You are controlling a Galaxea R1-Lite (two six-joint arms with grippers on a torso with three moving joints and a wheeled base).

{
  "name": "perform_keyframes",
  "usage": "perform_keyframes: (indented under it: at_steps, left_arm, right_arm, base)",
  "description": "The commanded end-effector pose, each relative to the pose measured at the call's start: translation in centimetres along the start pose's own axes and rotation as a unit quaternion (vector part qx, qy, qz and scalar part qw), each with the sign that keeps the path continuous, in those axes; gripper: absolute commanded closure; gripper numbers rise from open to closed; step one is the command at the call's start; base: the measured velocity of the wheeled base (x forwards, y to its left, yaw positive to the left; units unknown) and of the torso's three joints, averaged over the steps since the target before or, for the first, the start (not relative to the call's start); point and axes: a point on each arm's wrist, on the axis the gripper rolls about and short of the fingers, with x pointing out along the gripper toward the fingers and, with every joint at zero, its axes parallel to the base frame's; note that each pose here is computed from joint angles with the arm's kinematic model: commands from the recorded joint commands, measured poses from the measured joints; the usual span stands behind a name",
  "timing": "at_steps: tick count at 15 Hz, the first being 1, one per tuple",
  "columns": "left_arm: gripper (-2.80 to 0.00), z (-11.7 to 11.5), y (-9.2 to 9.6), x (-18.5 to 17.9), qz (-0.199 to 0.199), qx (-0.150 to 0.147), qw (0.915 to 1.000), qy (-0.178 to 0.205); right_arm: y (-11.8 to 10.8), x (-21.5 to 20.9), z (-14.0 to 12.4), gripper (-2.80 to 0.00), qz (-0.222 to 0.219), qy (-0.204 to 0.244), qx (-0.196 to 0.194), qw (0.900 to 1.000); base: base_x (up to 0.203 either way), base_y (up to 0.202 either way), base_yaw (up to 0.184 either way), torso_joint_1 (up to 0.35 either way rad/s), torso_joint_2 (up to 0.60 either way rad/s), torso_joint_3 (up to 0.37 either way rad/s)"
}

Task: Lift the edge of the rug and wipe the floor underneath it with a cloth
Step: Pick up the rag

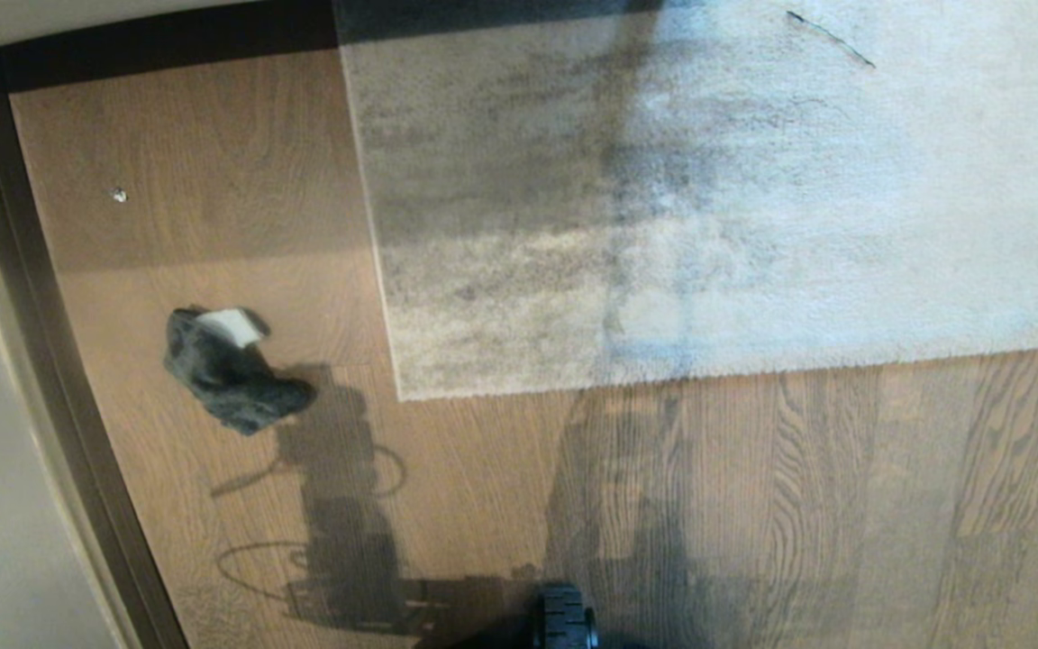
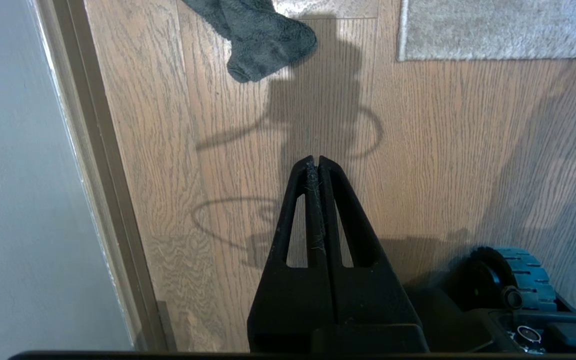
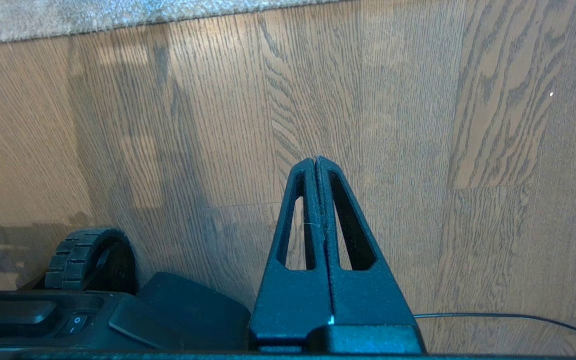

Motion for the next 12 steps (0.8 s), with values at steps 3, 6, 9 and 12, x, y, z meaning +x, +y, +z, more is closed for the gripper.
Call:
perform_keyframes:
  at_steps: [3, 6, 9, 12]
  left_arm:
    - [0.00, 0.00, 0.00, 0.00, 0.000, -0.001, 1.0000, 0.000]
    - [0.00, 0.01, 0.00, 0.00, 0.000, -0.001, 1.0000, -0.001]
    - [0.00, 0.00, 0.00, -0.01, 0.001, -0.001, 1.0000, 0.001]
    - [0.00, 0.06, -0.01, 0.28, 0.002, -0.001, 0.9996, 0.029]
  right_arm:
    - [0.00, 0.00, -0.01, 0.00, 0.000, 0.000, 0.000, 1.000]
    - [0.00, 0.00, -0.01, 0.00, 0.000, 0.000, 0.000, 1.000]
    - [0.00, 0.00, -0.01, 0.00, 0.000, 0.000, 0.000, 1.000]
    - [0.00, 0.00, -0.01, 0.00, 0.000, 0.000, 0.000, 1.000]
  base:
    - [0.000, 0.000, 0.000, 0.000, 0.00, 0.000]
    - [0.000, 0.000, 0.000, 0.000, 0.00, 0.000]
    - [0.000, 0.000, 0.000, 0.000, 0.00, 0.000]
    - [0.000, 0.000, 0.000, 0.000, 0.00, 0.000]
